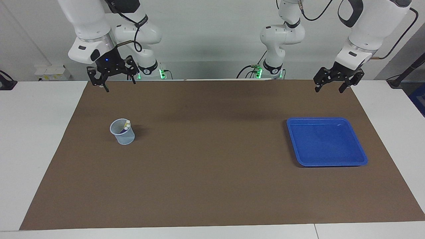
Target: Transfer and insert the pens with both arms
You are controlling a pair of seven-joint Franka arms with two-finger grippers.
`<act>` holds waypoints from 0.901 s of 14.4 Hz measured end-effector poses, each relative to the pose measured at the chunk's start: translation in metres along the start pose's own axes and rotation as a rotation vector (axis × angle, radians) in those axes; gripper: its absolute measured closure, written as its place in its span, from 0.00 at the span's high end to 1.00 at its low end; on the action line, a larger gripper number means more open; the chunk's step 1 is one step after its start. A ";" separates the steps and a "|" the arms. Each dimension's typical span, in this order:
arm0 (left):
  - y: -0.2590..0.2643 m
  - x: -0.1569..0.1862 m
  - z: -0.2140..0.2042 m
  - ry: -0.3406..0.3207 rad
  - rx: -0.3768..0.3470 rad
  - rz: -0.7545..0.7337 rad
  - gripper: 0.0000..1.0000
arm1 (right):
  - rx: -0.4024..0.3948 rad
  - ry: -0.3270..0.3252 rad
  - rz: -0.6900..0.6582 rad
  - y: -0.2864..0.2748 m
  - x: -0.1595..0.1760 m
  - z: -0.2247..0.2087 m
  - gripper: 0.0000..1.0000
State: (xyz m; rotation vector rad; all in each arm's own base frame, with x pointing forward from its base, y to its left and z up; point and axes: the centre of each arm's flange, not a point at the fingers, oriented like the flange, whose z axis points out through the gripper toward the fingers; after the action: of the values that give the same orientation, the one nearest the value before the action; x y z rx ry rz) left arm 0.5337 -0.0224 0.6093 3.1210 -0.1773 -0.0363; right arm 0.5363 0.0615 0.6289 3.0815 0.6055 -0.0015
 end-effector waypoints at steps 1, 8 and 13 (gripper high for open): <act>0.000 -0.002 0.001 -0.017 -0.001 -0.001 1.00 | 0.001 -0.004 0.007 0.001 0.001 0.002 1.00; 0.000 -0.004 0.003 -0.034 -0.003 -0.001 1.00 | -0.026 0.003 0.049 -0.017 0.007 -0.003 1.00; 0.000 -0.004 0.003 -0.038 -0.003 -0.001 1.00 | -0.027 0.002 0.067 -0.009 0.005 -0.003 1.00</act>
State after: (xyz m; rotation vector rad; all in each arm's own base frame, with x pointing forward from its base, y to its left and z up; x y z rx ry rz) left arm 0.5295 -0.0217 0.6062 3.1190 -0.1760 -0.0956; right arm 0.5372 0.0713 0.6324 3.0745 0.4973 0.0092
